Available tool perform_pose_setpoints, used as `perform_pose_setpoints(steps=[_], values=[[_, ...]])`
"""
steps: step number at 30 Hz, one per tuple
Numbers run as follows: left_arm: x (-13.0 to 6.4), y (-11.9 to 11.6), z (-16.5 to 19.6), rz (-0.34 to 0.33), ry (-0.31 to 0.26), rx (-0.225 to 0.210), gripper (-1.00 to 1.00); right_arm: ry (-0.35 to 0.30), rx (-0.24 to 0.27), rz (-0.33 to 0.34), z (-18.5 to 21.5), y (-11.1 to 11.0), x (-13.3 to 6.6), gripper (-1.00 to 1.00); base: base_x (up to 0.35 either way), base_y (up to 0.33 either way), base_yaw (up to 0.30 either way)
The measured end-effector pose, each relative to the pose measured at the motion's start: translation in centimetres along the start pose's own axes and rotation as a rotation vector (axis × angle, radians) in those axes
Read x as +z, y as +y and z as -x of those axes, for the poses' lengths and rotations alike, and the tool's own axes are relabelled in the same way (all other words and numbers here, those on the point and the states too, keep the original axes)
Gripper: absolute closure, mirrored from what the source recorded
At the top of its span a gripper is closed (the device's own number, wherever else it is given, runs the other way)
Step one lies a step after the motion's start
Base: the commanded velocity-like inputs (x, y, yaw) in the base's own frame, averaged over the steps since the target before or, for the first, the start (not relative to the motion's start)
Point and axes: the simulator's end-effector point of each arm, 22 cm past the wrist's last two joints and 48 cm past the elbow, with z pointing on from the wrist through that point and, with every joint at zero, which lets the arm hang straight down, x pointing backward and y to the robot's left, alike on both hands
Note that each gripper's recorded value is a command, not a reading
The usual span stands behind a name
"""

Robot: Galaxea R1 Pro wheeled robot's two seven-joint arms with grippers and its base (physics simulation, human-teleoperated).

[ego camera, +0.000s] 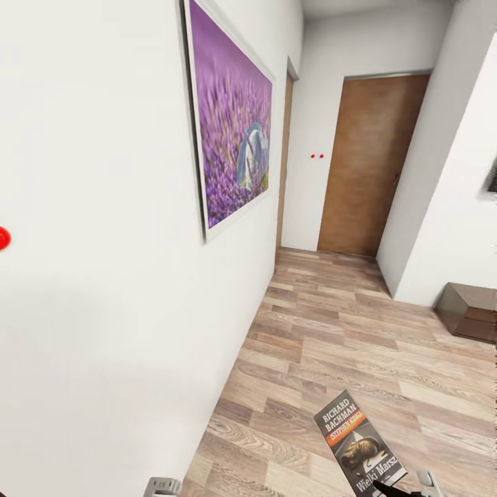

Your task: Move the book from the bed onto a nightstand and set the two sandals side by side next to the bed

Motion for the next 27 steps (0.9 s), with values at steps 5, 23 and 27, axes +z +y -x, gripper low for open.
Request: perform_pose_setpoints(steps=[5, 23, 27], values=[[-0.01, 0.00, 0.00, 0.000, 0.000, 0.000, -1.00, 0.001, 0.001, 0.000, -0.04, -0.01, -0.01, 1.00, 0.036, 0.000, -0.088], [0.00, 0.00, -0.01, 0.000, 0.000, 0.000, -1.00, 0.001, 0.001, 0.002, -0.02, 0.05, 0.00, 1.00, 0.215, 0.000, -0.012], [0.00, 0.00, -0.01, 0.000, 0.000, 0.001, -1.00, -0.001, 0.001, 0.002, 0.03, 0.04, 0.00, 1.00, 0.005, 0.000, -0.201]])
